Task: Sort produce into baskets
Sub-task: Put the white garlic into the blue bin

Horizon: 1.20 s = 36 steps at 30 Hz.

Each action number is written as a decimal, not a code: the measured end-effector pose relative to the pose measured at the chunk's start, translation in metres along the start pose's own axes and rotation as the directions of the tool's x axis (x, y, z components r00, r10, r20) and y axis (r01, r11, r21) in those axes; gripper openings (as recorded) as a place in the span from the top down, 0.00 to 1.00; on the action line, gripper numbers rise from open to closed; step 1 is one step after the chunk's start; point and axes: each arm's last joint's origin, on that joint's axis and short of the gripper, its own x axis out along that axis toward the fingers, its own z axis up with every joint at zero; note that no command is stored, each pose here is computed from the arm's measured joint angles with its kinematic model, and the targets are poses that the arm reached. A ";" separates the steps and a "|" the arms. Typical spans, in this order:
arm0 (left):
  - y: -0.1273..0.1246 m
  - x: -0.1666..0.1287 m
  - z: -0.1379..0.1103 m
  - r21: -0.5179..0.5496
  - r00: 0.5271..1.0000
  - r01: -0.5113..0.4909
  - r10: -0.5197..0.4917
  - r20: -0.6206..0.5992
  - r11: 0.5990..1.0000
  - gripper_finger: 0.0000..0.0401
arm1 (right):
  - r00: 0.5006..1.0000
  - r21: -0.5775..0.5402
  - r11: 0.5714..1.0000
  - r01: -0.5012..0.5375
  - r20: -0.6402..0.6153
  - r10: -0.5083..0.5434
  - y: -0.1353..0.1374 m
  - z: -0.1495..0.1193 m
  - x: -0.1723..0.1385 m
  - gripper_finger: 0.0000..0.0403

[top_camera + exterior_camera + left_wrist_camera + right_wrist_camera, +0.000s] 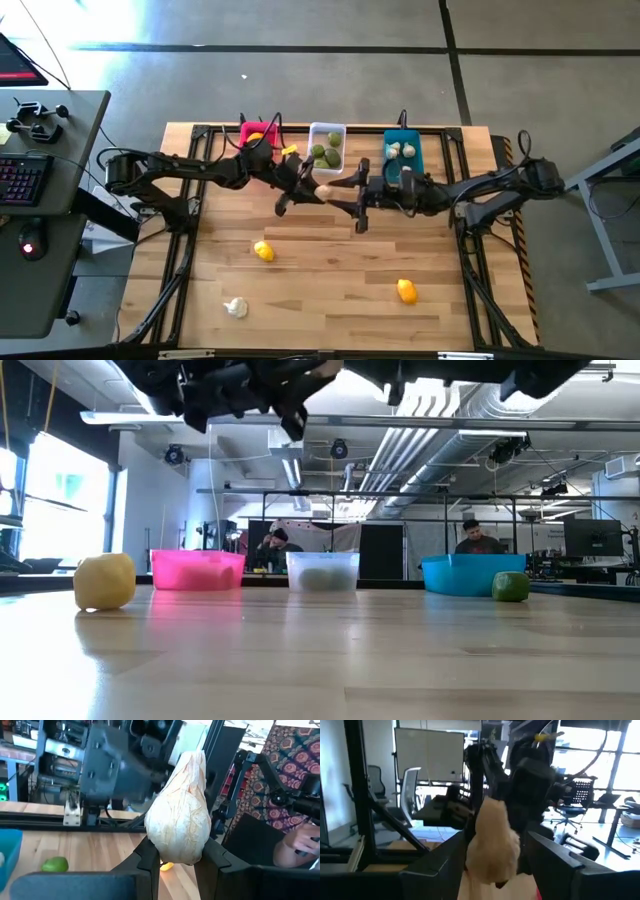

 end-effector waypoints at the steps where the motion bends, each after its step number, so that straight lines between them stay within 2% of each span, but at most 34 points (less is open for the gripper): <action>1: 0.000 0.000 0.001 0.000 1.000 0.000 0.000 0.000 1.000 0.84 | 1.000 -0.005 1.000 -0.010 -0.003 0.010 0.001 0.000 0.003 0.52; 7: 0.001 0.001 0.001 0.003 1.000 -0.003 0.003 -0.017 1.000 0.84 | 1.000 -0.022 1.000 -0.013 0.004 0.013 0.000 0.005 0.013 0.60; 11: 0.001 0.001 0.000 0.013 1.000 -0.006 0.006 -0.028 1.000 0.83 | 1.000 -0.028 1.000 -0.012 0.009 0.012 0.000 0.007 0.014 0.77; 15: 0.003 0.000 -0.001 0.066 0.999 -0.030 0.033 -0.036 0.997 0.77 | 1.000 -0.033 0.999 -0.013 -0.010 0.013 0.000 0.005 0.014 0.96; 20: 0.009 -0.003 -0.008 0.131 0.983 -0.150 0.162 -0.091 0.980 0.68 | 0.998 -0.041 0.999 0.031 -0.050 -0.033 -0.001 0.003 0.013 0.94; 24: 0.017 -0.007 -0.018 0.138 0.949 -0.243 0.264 -0.170 0.960 0.62 | 0.993 -0.047 0.994 0.103 -0.053 -0.106 -0.005 0.013 0.006 0.98; 31: 0.018 -0.008 -0.019 0.181 0.936 -0.269 0.301 -0.182 0.946 0.59 | 0.980 -0.048 0.982 0.182 -0.076 -0.185 -0.018 0.026 -0.006 0.99; 33: 0.017 -0.009 -0.020 0.199 0.934 -0.260 0.298 -0.198 0.945 0.59 | 0.958 -0.070 0.967 0.245 -0.134 -0.252 -0.023 0.027 -0.012 0.99; 36: 0.016 -0.009 -0.025 0.227 0.926 -0.237 0.290 -0.240 0.945 0.59 | 0.901 -0.104 0.927 0.360 -0.218 -0.375 -0.034 0.028 -0.025 0.99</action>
